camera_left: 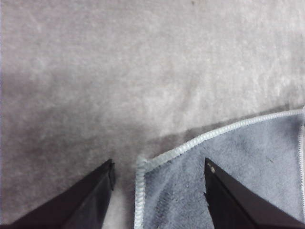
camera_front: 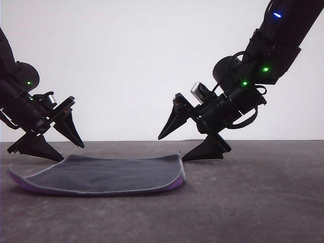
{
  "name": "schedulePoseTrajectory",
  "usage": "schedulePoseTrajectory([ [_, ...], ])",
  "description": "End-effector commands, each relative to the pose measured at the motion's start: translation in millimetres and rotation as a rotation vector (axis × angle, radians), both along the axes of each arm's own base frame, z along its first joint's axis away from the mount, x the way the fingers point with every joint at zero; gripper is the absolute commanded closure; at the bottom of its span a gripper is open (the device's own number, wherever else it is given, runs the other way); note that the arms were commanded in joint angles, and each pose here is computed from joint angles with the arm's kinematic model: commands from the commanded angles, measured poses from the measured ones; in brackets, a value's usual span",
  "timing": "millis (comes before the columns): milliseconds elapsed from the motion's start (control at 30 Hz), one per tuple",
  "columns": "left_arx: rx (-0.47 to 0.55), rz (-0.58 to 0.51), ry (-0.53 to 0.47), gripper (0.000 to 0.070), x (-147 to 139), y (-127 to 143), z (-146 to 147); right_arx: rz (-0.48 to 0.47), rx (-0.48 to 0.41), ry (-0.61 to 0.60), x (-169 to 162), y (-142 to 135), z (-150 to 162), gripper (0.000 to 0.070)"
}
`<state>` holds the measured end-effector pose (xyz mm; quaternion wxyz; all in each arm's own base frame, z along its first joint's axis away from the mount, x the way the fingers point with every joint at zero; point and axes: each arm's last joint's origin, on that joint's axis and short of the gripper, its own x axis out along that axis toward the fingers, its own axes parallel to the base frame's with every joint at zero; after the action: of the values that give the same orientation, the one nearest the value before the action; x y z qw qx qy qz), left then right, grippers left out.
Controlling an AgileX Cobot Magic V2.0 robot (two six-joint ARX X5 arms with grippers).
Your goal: Fold clothes
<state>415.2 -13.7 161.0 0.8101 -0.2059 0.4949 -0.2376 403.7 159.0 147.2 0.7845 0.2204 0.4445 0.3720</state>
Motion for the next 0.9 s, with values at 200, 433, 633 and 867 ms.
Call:
schedulePoseTrajectory([
  [200,-0.029,-0.042,0.001,0.0346,4.2,-2.7,-5.3,0.018,0.002,-0.007,2.3,8.9,-1.9,0.0243],
  [433,-0.057,-0.056,0.001,0.035,3.9,-3.4,-4.8,0.019,0.001,-0.008,2.0,9.9,-1.8,0.0427],
  [633,-0.055,-0.059,0.004,0.0664,3.5,-3.4,-5.0,0.019,0.001,-0.009,2.0,9.9,-1.8,0.0605],
  [867,-0.05,-0.072,0.021,0.07,1.2,-3.8,-6.2,0.027,0.001,-0.011,1.8,9.8,-1.9,0.0699],
])
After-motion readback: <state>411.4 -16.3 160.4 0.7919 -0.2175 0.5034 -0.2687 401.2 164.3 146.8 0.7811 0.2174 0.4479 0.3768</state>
